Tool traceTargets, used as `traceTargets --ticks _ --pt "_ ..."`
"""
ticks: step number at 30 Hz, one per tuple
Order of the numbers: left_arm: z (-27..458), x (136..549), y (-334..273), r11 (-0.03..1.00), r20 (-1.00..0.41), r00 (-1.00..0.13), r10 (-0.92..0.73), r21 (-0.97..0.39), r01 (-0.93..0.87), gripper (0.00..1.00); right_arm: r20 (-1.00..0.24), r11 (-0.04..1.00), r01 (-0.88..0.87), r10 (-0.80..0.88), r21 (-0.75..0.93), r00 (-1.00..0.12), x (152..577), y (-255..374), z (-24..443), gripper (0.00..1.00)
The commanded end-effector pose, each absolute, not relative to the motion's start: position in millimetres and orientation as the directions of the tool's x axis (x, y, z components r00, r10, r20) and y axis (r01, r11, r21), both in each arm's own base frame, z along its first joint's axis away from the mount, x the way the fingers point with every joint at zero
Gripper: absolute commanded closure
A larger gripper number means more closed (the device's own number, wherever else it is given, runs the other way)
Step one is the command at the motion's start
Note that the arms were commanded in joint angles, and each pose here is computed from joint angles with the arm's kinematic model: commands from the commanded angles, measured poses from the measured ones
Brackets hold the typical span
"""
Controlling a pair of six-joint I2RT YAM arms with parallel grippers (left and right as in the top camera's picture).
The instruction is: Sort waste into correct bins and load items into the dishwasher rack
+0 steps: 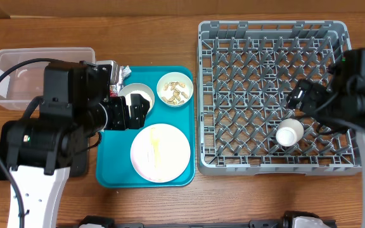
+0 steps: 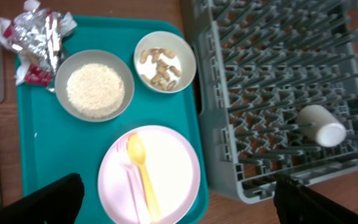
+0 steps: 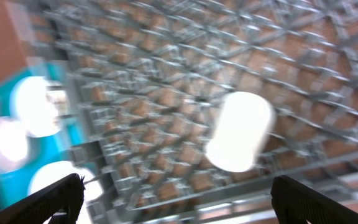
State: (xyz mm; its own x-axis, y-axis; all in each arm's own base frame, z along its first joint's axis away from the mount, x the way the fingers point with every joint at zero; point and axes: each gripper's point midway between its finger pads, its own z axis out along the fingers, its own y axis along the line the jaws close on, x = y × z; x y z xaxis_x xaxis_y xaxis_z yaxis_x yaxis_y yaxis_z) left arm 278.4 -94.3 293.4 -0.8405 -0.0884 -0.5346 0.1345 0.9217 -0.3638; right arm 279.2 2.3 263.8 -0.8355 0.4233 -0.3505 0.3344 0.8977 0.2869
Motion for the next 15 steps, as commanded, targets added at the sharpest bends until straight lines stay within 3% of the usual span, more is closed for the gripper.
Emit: traceTargets --ticks 1,7,10,12,15 --pt "269 292 -78 0.957 -0.474 -0.873 -0.115 -0.289 0.031 0.04 -0.371 0.86 0.205 0.402 0.468 -0.837 276 36 294 0.0" --pt "200 318 -60 0.947 -0.29 -0.909 -0.299 -0.208 -0.245 0.22 -0.376 0.853 0.187 0.398 0.488 -0.837 272 41 300 0.08" --pt "166 333 -50 0.903 -0.22 -0.876 -0.429 -0.143 -0.406 0.33 -0.367 0.852 0.191 0.398 0.487 -0.841 270 41 298 0.12" --pt "146 342 -47 0.876 -0.194 -0.854 -0.483 -0.111 -0.47 0.41 -0.361 0.852 0.194 0.398 0.486 -0.843 269 41 297 0.17" --pt "121 354 -51 0.861 -0.155 -0.847 -0.509 -0.104 -0.498 0.44 -0.353 0.854 0.196 0.394 0.483 -0.849 266 41 296 0.2"
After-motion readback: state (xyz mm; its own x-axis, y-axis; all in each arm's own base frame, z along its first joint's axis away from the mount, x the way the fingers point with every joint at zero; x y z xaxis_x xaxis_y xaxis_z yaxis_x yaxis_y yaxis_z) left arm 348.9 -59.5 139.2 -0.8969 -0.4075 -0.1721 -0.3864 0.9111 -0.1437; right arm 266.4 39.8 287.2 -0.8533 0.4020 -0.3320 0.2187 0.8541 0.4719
